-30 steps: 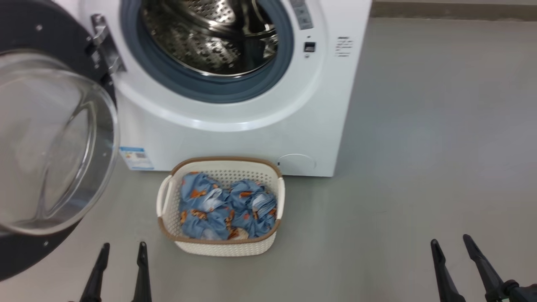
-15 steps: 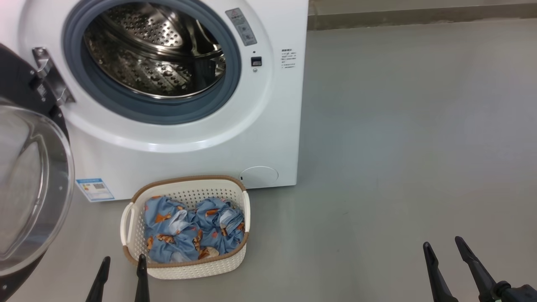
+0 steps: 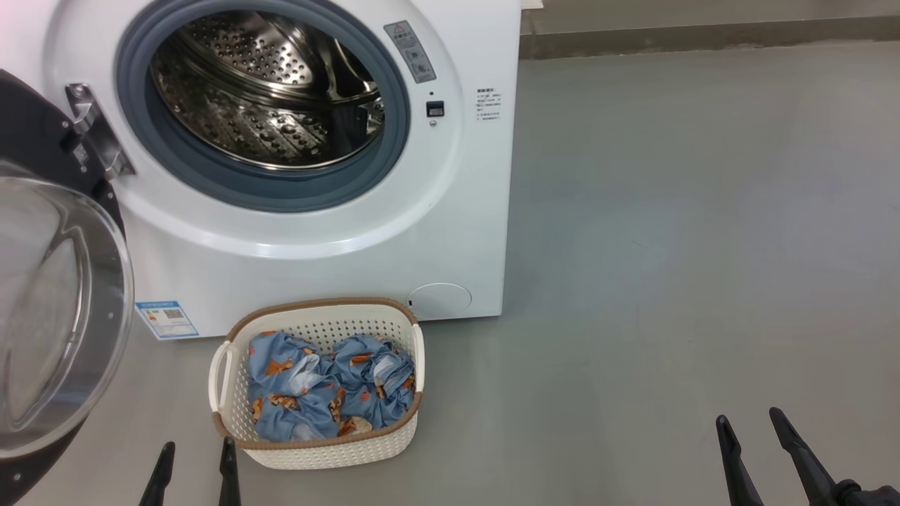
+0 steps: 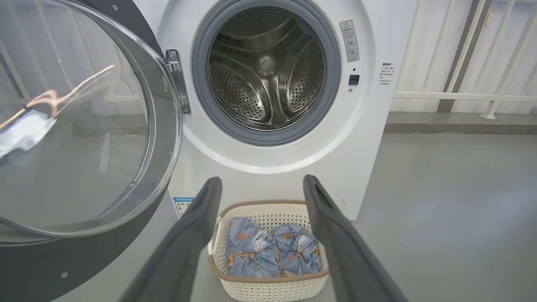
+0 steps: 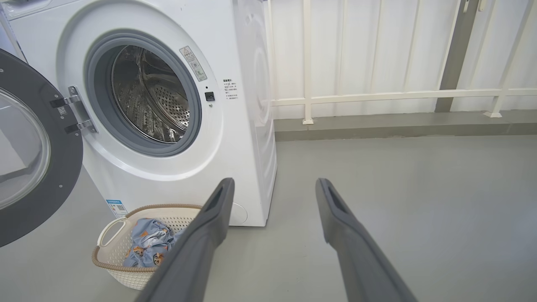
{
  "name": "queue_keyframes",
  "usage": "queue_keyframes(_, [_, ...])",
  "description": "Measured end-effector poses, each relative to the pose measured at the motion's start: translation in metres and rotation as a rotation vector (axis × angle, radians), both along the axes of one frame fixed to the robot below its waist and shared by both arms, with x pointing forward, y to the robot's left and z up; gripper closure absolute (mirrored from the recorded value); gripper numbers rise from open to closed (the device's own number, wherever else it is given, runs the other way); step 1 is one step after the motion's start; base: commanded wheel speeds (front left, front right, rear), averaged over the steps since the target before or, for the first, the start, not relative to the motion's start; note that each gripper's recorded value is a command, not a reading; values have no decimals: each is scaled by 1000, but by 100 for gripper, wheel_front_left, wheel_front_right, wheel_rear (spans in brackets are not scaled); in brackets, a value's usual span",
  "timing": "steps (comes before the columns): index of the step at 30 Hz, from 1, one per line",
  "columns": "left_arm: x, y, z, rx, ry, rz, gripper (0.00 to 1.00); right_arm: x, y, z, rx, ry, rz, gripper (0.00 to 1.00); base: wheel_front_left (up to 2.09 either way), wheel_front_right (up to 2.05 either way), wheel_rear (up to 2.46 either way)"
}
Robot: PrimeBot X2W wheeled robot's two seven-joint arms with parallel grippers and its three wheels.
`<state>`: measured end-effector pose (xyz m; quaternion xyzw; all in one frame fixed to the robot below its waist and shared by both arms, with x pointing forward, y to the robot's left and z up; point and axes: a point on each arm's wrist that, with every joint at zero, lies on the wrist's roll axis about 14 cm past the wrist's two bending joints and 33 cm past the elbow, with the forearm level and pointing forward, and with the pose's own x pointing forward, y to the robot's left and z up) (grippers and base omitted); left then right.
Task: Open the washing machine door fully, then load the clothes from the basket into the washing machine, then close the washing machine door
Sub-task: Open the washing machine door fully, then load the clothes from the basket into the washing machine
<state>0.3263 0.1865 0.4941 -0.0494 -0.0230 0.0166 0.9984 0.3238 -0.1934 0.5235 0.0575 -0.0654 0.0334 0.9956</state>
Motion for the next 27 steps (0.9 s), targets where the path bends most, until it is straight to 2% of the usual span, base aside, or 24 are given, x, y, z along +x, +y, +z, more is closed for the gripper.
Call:
queue_keyframes(19, [-3, 2, 0, 1, -2, 9, 0, 3, 6, 0, 4, -1, 17, 0, 1, -1, 0])
queue_keyframes(27, [-3, 2, 1, 14, -3, 6, 0, 3, 5, 1, 7, -4, 15, 0, 76, -76, 0])
